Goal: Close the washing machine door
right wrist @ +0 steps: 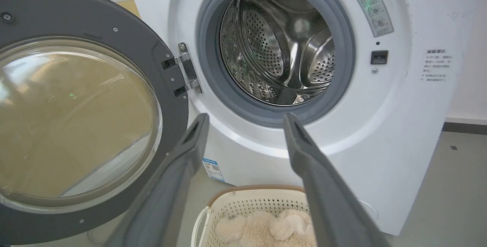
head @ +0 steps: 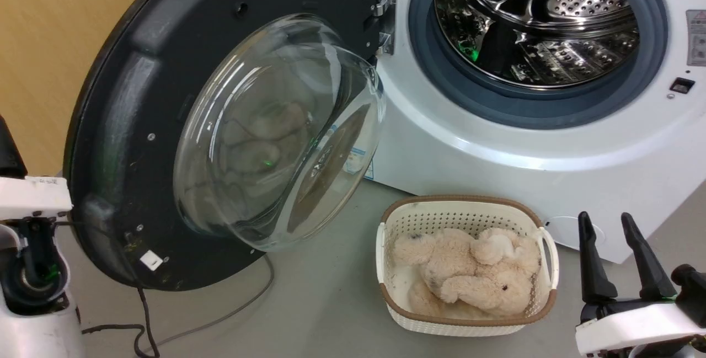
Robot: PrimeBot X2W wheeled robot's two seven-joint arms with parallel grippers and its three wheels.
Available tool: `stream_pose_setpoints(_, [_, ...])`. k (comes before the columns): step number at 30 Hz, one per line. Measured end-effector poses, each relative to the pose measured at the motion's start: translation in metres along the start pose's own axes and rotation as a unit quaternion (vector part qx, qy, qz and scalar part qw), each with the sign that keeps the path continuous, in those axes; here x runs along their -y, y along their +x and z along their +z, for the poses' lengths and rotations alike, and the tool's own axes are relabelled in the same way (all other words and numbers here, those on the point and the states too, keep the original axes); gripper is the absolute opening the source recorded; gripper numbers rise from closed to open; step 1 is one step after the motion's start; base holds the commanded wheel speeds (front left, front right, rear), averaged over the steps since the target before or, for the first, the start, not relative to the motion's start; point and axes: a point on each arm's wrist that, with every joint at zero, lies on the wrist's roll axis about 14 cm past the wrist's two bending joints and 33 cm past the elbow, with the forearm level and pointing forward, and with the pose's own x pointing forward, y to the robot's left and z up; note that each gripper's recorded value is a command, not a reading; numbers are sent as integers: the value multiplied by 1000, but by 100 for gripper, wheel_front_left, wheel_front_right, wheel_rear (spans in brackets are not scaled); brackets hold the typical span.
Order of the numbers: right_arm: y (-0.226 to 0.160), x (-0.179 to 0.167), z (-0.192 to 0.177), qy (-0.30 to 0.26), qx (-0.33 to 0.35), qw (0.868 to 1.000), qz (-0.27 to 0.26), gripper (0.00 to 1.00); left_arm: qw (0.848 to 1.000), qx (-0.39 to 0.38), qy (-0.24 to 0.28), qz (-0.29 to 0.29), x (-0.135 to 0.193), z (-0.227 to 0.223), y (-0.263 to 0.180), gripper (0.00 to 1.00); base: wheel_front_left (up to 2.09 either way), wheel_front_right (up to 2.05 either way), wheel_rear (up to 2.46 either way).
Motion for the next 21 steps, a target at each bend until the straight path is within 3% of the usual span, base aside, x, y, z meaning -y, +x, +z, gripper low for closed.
stream_pose_setpoints(9, [5, -3, 1, 18, 10, 1000, 4, 100, 985, -140, -93, 45, -38, -42, -5, 0, 0, 0, 0])
stream_pose_setpoints(21, [12, -13, 3, 43, 22, 999, 17, 100, 938, -316, -142, -8, -31, -88, -43, 0, 0, 0, 0])
